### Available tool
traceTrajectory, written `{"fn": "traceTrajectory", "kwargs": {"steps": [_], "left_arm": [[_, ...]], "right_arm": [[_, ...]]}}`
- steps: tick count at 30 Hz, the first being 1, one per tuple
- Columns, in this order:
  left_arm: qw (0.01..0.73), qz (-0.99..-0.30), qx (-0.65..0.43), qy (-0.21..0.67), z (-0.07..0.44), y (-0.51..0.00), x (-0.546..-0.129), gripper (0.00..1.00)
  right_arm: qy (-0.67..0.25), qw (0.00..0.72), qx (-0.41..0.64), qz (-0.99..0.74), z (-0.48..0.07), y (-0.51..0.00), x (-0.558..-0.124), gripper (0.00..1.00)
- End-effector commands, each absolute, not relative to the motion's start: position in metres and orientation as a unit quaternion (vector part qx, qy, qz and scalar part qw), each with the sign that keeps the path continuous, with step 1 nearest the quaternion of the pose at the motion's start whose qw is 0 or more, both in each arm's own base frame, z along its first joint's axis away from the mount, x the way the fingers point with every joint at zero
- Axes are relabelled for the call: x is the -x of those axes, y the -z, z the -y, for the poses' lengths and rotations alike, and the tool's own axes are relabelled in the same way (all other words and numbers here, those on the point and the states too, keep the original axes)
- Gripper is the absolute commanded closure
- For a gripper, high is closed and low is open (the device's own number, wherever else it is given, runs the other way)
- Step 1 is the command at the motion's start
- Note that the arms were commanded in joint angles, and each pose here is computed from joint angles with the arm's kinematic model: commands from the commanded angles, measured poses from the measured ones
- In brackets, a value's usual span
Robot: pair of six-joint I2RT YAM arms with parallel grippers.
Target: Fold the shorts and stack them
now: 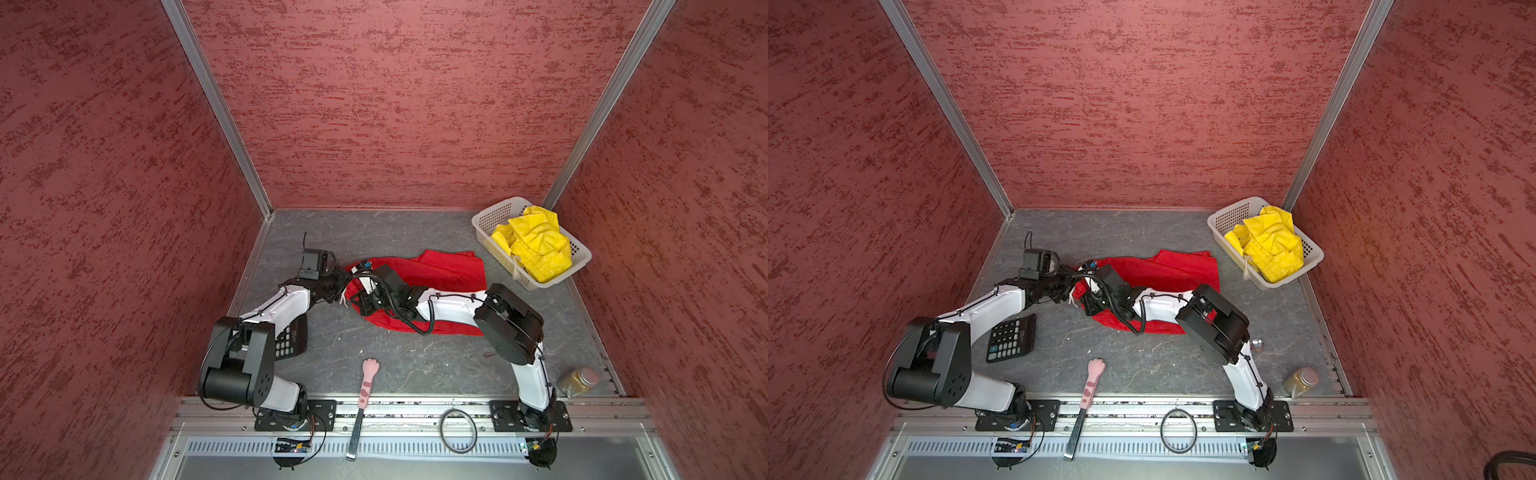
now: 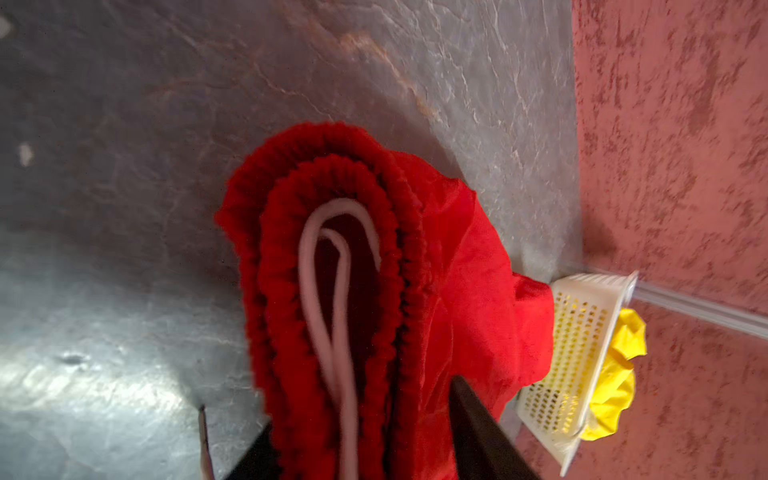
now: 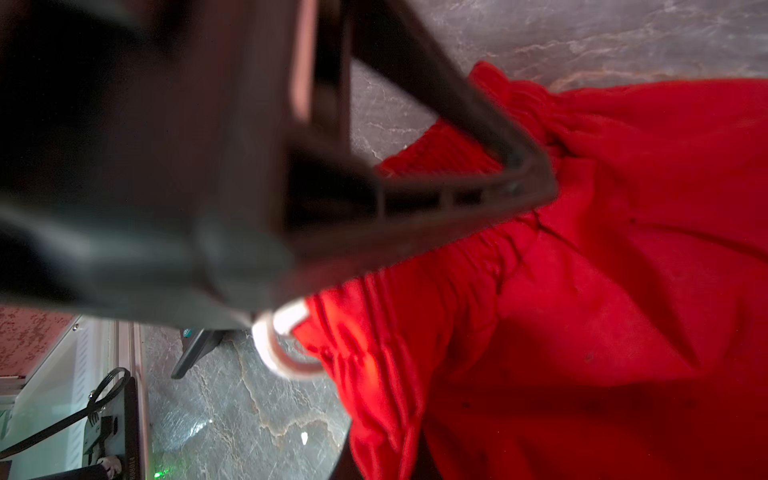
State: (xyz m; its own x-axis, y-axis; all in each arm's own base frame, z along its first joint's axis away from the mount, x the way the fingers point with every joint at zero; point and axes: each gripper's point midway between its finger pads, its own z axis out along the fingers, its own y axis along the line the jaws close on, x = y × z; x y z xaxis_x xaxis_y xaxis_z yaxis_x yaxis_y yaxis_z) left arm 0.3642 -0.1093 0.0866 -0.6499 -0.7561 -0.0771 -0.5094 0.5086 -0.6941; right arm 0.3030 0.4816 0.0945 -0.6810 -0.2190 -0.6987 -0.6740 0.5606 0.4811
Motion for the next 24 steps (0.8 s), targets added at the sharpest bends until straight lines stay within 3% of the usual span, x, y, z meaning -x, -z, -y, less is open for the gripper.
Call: {"fn": "traceTrajectory", "kwargs": {"steps": [1,2,3,4,5,6,11,12,14,16,17,24], "left_arm": [[0.204,-0.846,0.348,0.35,0.12,-0.099,-0.374,0.85],[0.202,-0.847,0.348,0.347,0.119,-0.099,-0.374,0.93],[0.203,-0.85,0.346,0.341,0.118,-0.1,-0.373,0.99],[0.201,-0.854,0.346,0.332,0.114,-0.101,-0.372,1.0],[0.202,-0.858,0.343,0.326,0.111,-0.103,-0.372,1.0],[0.203,-0.862,0.337,0.319,0.108,-0.106,-0.372,1.0],[0.216,-0.884,0.308,0.278,0.08,-0.13,-0.373,1.0],[0.224,-0.887,0.301,0.271,0.075,-0.137,-0.374,1.0],[0.236,-0.891,0.287,0.26,0.069,-0.147,-0.376,1.0],[0.246,-0.895,0.274,0.252,0.067,-0.158,-0.378,1.0],[0.247,-0.897,0.27,0.25,0.067,-0.161,-0.379,1.0],[0.272,-0.908,0.208,0.241,0.079,-0.197,-0.384,1.0]], "right_arm": [[-0.415,0.328,0.267,-0.806,-0.486,-0.136,-0.304,1.0],[-0.415,0.328,0.265,-0.806,-0.485,-0.136,-0.305,0.98],[-0.415,0.326,0.263,-0.808,-0.483,-0.136,-0.306,0.84],[-0.415,0.321,0.257,-0.812,-0.479,-0.137,-0.307,0.6],[-0.418,0.317,0.247,-0.814,-0.474,-0.14,-0.309,0.46],[-0.424,0.315,0.234,-0.816,-0.466,-0.144,-0.311,0.39],[-0.432,0.332,0.144,-0.826,-0.386,-0.157,-0.335,0.33],[-0.422,0.334,0.126,-0.833,-0.367,-0.152,-0.341,0.36],[-0.396,0.323,0.096,-0.854,-0.337,-0.135,-0.35,0.51],[-0.372,0.311,0.078,-0.871,-0.318,-0.119,-0.354,0.93],[-0.365,0.311,0.077,-0.874,-0.315,-0.116,-0.355,1.0],[-0.389,0.249,0.078,-0.884,-0.341,-0.089,-0.361,1.0]]}}
